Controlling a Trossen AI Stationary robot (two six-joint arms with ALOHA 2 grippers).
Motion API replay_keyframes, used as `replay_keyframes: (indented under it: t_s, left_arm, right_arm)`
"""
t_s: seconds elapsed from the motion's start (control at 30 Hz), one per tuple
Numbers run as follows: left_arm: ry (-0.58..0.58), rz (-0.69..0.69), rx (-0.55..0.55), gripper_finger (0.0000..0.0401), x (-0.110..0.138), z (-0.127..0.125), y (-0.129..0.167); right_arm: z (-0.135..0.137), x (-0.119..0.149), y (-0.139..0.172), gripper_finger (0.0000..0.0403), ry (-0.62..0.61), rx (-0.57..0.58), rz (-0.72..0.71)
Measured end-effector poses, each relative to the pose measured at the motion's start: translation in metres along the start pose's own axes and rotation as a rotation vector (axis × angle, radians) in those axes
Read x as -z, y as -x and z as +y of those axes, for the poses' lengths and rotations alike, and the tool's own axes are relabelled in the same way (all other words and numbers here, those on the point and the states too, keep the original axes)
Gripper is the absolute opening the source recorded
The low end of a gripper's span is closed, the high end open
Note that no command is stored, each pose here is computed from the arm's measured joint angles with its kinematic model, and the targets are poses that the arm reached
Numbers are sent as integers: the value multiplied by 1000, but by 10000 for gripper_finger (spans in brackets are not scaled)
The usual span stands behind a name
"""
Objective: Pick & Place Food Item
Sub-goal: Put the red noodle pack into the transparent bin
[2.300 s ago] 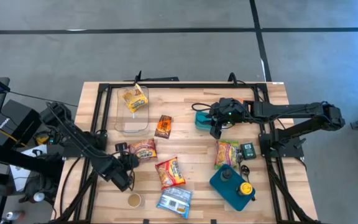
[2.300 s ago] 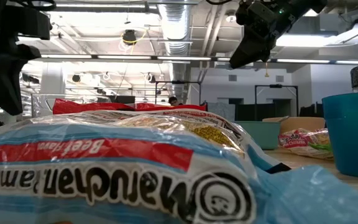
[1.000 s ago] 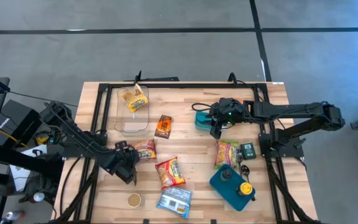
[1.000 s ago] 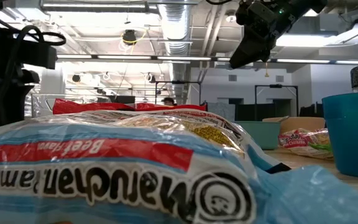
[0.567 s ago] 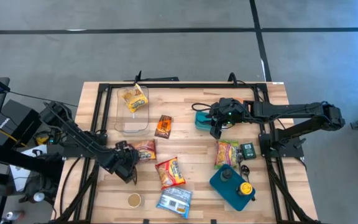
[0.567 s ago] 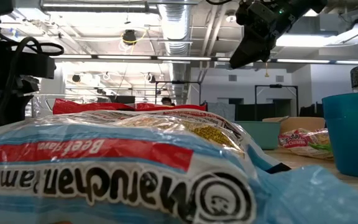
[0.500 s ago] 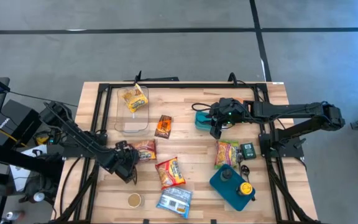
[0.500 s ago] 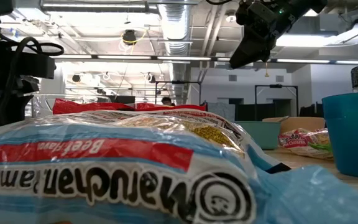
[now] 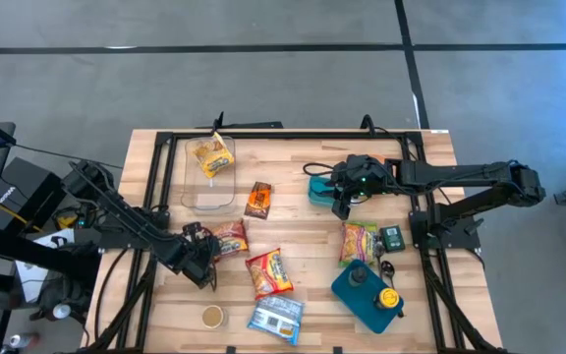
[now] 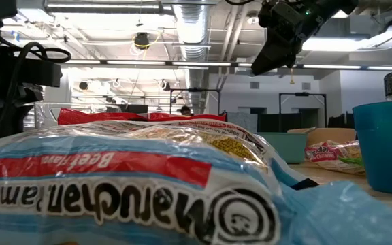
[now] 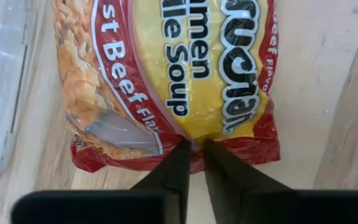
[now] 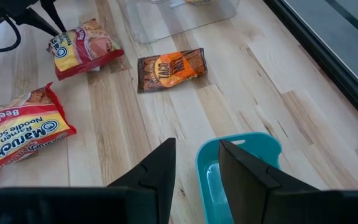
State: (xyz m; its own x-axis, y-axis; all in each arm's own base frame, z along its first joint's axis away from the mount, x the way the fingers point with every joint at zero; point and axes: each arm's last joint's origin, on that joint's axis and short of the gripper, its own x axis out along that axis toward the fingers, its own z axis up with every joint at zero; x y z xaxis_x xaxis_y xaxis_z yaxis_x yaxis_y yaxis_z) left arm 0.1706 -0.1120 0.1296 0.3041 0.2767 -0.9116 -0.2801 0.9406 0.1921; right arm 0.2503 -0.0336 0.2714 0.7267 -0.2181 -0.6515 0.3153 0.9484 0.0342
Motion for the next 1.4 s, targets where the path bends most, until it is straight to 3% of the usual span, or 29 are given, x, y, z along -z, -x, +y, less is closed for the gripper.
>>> replay_keyframes:
  t_s: [0.13, 0.53, 1.0, 1.4]
  left_arm:
    - [-1, -1, -1, 5, 0, 0, 0]
    - [24, -44, 41, 0, -3, 4, 11]
    - [157, -328, 255, 0, -15, 33, 68]
    - [186, -630, 274, 0, -25, 49, 99]
  right_arm:
    - [0, 0, 0, 115, 0, 0, 0]
    - [0, 0, 0, 115, 0, 0, 0]
    - [0, 0, 0, 115, 0, 0, -1]
    - [0, 0, 0, 115, 0, 0, -2]
